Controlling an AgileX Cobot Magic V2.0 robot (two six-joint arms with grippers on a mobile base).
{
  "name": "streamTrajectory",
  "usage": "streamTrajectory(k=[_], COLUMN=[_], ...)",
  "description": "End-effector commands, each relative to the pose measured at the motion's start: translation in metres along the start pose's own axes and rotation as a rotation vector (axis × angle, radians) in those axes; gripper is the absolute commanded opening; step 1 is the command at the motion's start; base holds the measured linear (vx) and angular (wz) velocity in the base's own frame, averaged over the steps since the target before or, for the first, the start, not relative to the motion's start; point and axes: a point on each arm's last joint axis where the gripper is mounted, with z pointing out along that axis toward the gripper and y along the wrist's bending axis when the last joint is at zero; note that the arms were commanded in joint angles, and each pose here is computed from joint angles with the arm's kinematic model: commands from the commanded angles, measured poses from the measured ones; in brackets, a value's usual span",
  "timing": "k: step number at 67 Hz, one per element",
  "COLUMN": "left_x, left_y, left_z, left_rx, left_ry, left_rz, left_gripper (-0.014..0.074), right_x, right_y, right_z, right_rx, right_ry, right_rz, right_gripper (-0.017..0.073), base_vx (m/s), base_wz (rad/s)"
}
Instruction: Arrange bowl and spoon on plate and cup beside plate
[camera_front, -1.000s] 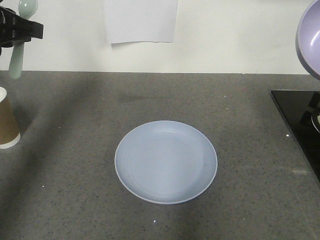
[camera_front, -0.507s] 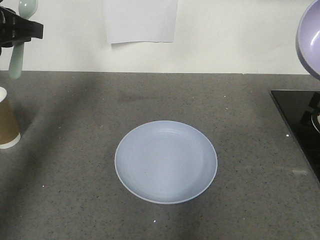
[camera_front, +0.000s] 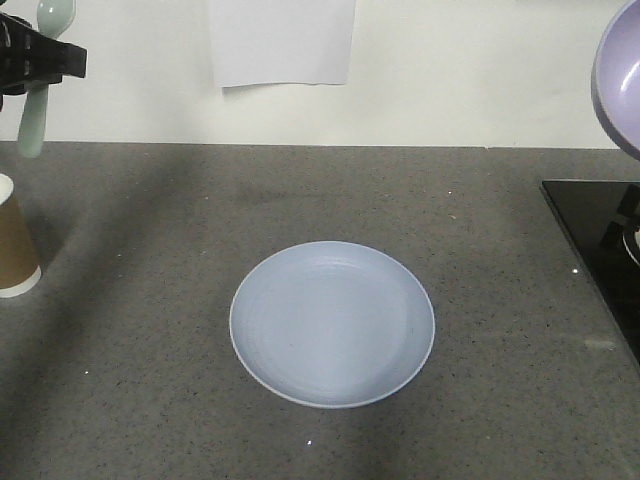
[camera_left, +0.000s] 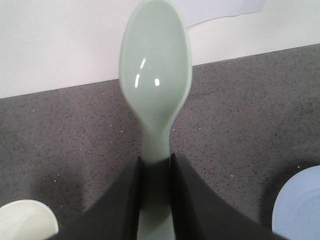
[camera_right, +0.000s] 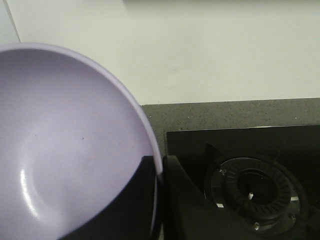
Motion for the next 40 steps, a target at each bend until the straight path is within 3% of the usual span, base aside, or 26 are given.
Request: streamTrajectory(k=[1, 40], left_x=[-0.0143, -0.0148], left_y=[-0.0028, -0.0028], left_z=[-0.0221, -0.0217], left_rx=[0.014, 0.014], left_ry=[-0.124, -0.129], left_rz=[-0.004, -0.004], left_gripper=[-0.0006, -0.0006], right_x=[-0.0161, -0.0162], right_y=[-0.0010, -0.0008], right_z=[-0.0103, -0.0103], right_rx=[0.010, 0.007], right_ry=[-0.128, -0.129], right_rz=[-0.007, -0.004], right_gripper=[-0.0008, -0.0008], base_vx=[0.00, 0.00], base_wz=[0.00, 0.00])
